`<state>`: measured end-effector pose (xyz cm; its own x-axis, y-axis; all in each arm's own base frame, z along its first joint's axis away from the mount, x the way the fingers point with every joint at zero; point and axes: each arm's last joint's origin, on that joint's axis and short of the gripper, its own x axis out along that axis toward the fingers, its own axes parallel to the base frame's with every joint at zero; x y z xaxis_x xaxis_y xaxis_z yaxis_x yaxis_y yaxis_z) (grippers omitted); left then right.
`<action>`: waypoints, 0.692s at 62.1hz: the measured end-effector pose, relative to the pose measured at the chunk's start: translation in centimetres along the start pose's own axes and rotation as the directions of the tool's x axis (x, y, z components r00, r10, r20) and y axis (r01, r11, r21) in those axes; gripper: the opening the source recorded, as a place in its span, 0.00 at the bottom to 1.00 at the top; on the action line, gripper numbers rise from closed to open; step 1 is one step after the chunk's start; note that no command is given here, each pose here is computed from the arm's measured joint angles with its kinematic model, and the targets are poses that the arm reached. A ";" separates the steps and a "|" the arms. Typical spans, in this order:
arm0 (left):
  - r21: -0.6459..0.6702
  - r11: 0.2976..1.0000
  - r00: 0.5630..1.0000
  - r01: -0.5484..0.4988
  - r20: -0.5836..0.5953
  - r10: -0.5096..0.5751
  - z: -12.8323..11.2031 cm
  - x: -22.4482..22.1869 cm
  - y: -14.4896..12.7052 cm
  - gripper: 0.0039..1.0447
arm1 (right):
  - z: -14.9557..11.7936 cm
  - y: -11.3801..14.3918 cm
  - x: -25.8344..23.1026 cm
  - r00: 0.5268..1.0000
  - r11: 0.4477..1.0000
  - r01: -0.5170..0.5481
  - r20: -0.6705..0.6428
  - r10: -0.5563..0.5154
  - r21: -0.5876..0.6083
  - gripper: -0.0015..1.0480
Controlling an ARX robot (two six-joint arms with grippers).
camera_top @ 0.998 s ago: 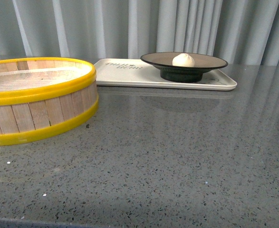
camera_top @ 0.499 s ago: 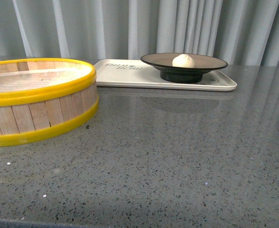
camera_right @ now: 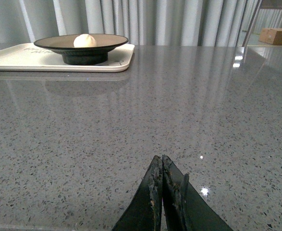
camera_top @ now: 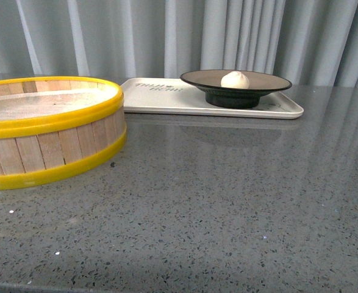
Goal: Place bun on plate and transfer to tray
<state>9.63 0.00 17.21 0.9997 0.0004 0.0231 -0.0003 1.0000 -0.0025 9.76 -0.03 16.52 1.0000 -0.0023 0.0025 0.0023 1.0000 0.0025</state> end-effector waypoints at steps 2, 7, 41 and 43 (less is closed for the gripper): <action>0.000 1.000 1.000 0.000 0.000 0.000 0.0 0.0 0.0 0.94 | 0.0 0.0 0.0 1.000 1.000 0.000 0.000 0.000 -0.001 0.05; 0.000 1.000 1.000 0.000 0.000 0.000 0.0 0.0 0.0 0.94 | 0.0 0.0 0.0 1.000 1.000 0.000 0.000 0.000 -0.001 0.19; 0.000 1.000 1.000 0.000 0.000 0.000 0.0 0.0 0.0 0.94 | 0.0 0.0 0.0 1.000 1.000 0.000 0.000 0.000 0.000 0.92; 0.000 1.000 1.000 0.000 0.000 0.000 0.0 0.0 0.0 0.94 | 0.0 0.0 0.0 1.000 1.000 0.000 0.000 0.000 0.000 0.92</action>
<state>9.63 0.00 17.20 0.9997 0.0004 0.0227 -0.0003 1.0000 -0.0025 9.76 -0.03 16.52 1.0000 -0.0023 0.0025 0.0023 1.0000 0.0021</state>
